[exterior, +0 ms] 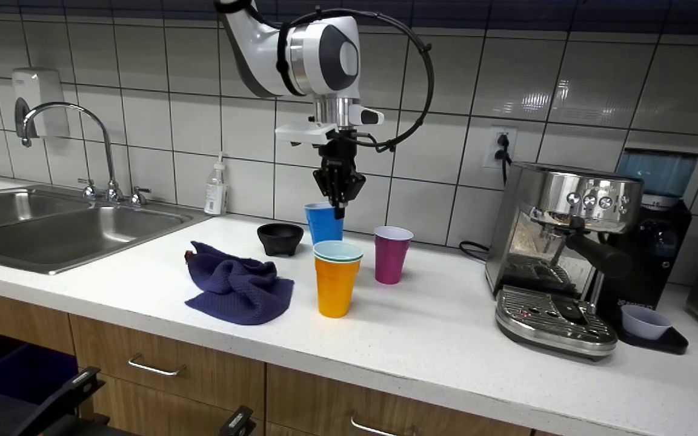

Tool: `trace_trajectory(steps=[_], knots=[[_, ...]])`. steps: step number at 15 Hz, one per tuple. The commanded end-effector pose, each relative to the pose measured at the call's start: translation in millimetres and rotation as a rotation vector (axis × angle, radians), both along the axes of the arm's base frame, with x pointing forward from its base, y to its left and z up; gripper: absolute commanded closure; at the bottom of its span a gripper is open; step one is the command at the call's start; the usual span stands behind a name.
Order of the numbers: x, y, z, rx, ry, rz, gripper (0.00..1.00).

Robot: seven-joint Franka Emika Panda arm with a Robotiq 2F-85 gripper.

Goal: Stack the cups together

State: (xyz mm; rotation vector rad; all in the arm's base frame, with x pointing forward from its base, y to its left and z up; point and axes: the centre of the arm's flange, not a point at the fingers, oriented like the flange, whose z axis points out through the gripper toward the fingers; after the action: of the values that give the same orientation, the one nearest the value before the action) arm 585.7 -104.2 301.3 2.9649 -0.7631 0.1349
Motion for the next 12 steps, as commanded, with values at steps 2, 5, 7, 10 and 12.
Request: trace_trajectory(steps=[2,5,7,10,12], knots=[[-22,1,22,0.024,-0.053,0.028,0.99],[-26,3,29,0.029,-0.079,0.037,0.99],[-28,7,32,0.036,-0.091,0.047,0.99],[-31,14,36,0.048,-0.106,0.069,0.99],[-35,19,39,0.056,-0.116,0.086,0.99]])
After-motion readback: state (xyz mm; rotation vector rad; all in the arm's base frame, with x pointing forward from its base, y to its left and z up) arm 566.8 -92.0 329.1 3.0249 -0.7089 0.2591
